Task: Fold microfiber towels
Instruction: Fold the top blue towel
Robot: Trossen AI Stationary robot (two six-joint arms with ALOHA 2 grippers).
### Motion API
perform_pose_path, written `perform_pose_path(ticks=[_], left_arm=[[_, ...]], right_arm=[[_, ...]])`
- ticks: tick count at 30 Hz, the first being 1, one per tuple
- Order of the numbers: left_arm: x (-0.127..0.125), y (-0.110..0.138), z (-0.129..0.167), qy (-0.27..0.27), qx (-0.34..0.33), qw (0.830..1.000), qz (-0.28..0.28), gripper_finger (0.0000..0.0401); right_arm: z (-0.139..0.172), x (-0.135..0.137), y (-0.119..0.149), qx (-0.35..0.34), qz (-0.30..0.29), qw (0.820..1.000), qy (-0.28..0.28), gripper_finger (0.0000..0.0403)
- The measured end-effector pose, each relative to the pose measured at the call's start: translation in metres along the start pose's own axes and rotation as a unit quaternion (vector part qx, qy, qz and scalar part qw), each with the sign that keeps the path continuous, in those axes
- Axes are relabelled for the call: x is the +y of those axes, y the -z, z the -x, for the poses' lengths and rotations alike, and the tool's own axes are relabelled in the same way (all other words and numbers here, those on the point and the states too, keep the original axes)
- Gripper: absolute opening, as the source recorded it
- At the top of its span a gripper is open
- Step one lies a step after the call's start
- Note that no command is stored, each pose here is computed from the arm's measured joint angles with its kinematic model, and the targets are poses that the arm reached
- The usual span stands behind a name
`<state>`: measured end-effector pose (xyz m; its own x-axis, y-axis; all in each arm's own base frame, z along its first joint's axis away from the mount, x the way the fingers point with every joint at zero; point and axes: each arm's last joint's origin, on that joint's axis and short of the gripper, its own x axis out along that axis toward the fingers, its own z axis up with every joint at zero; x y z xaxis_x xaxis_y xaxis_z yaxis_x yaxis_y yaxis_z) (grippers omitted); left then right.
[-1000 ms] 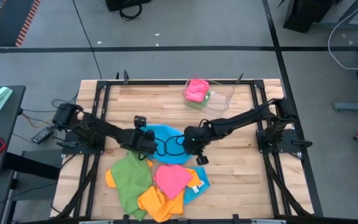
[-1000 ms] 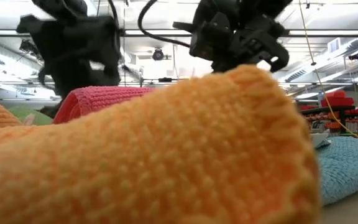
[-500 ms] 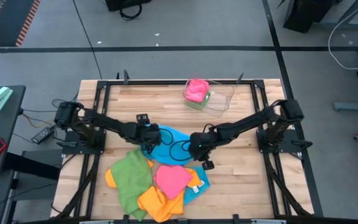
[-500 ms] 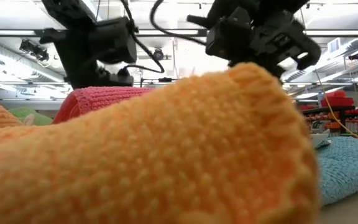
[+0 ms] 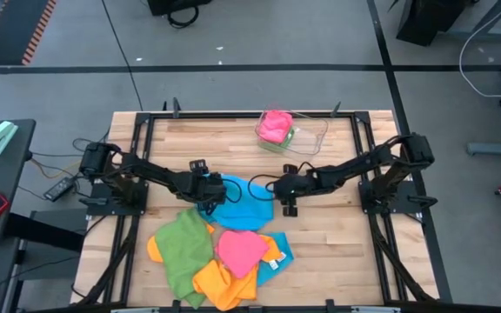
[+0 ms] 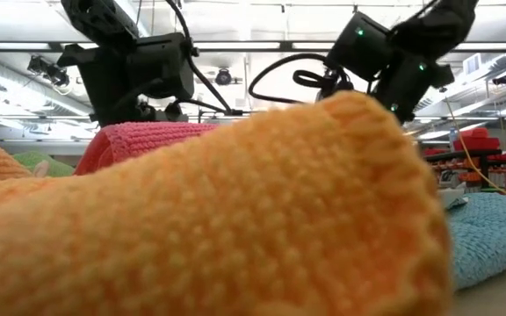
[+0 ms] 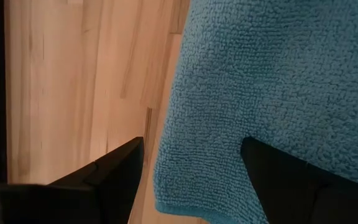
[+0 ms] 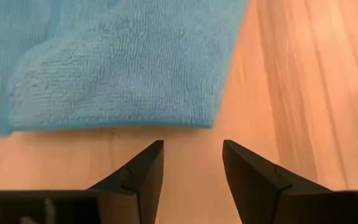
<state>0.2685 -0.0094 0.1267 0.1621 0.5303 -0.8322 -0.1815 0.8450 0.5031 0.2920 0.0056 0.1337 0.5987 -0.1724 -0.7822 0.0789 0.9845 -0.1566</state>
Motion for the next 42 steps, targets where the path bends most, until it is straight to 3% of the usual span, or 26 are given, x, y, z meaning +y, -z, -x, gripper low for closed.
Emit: perform_pose_path(ticks=[4, 9, 16, 20, 29, 35, 42], left_arm=[[0.0, 0.0, 0.0, 0.001, -0.002, 1.0, 0.001, 0.0286], [0.0, -0.001, 0.0, 0.003, -0.005, 1.0, -0.007, 0.0286], [-0.001, -0.001, 0.0, 0.004, -0.007, 1.0, -0.005, 0.0286], [-0.001, -0.004, 0.0, 0.009, -0.018, 1.0, 0.005, 0.0286], [-0.003, -0.002, 0.001, 0.008, -0.014, 1.0, 0.008, 0.0286], [-0.004, -0.003, 0.001, 0.009, -0.017, 1.0, 0.009, 0.0286], [-0.004, -0.002, 0.001, 0.009, -0.014, 1.0, 0.008, 0.0286]], right_arm=[[-0.007, -0.003, -0.007, -0.055, -0.003, 0.998, -0.016, 0.0174], [-0.004, -0.001, -0.035, -0.168, 0.013, 0.985, -0.038, 0.0174], [-0.014, -0.007, -0.044, -0.178, 0.026, 0.983, -0.029, 0.0174], [-0.029, -0.001, -0.035, -0.126, 0.046, 0.99, -0.039, 0.0174], [-0.003, -0.015, -0.028, -0.055, 0.058, 0.997, -0.009, 0.0174], [-0.009, -0.031, -0.014, 0.008, 0.04, 0.999, -0.003, 0.0174], [-0.009, -0.034, -0.006, 0.047, 0.062, 0.997, -0.014, 0.0174]])
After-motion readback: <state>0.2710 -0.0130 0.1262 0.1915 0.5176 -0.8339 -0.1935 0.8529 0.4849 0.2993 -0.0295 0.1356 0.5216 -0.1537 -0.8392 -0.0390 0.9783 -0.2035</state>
